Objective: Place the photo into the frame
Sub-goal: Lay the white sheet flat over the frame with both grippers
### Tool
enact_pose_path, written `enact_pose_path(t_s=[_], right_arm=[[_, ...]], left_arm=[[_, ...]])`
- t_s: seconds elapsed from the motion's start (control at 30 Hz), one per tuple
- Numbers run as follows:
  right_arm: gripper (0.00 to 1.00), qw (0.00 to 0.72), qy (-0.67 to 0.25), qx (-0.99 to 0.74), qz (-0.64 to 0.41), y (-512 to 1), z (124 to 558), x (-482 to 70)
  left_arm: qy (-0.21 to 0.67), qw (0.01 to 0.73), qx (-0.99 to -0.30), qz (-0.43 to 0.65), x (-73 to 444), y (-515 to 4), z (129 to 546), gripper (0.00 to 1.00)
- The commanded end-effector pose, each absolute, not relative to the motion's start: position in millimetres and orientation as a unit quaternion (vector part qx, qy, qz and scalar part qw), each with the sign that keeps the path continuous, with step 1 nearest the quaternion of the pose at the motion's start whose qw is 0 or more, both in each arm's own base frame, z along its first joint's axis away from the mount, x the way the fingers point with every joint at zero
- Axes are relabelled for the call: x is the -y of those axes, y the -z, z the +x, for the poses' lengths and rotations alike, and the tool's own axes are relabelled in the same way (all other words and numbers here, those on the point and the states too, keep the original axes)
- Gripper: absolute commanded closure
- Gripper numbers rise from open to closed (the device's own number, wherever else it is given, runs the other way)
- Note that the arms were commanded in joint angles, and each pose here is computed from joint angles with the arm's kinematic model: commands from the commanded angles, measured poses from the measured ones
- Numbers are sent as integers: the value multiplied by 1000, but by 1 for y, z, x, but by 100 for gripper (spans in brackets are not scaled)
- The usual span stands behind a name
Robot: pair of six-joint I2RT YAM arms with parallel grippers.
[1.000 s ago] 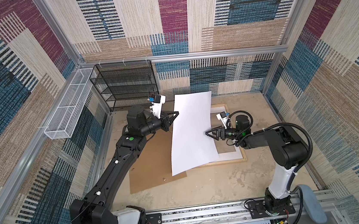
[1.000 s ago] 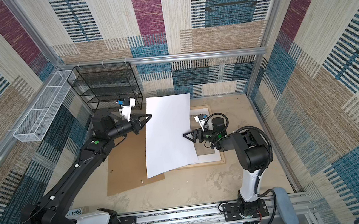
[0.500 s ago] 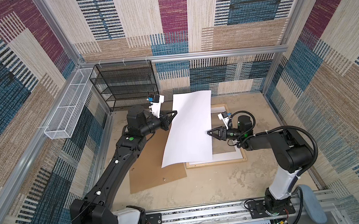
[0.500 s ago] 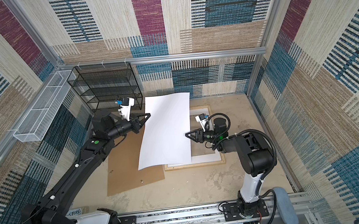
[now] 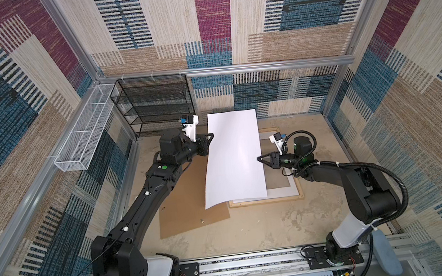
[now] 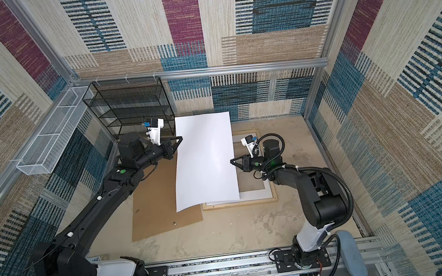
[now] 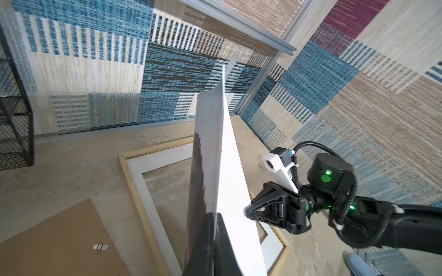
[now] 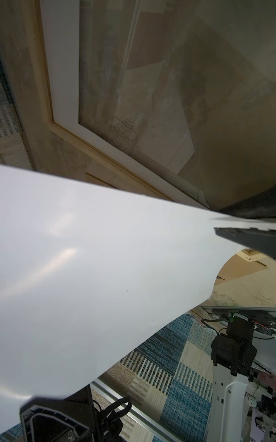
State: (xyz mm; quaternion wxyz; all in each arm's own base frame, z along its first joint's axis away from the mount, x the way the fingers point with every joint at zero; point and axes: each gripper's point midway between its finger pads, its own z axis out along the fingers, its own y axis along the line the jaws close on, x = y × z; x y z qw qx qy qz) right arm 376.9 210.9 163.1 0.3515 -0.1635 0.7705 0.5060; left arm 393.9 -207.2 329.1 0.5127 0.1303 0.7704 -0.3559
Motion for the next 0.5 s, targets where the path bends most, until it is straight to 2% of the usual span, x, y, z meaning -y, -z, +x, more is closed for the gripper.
enact_pose_path(t_s=[0.0, 0.2, 0.47], right_arm=[[89, 336, -491, -786, -165, -162, 373, -209], [92, 332, -483, -793, -169, -173, 363, -204], [93, 360, -482, -773, -200, -197, 347, -202]], left_arm=[[354, 511, -774, 117, 206, -330, 398, 100], [342, 503, -786, 109, 203, -318, 404, 100], [360, 494, -783, 116, 210, -311, 405, 74]])
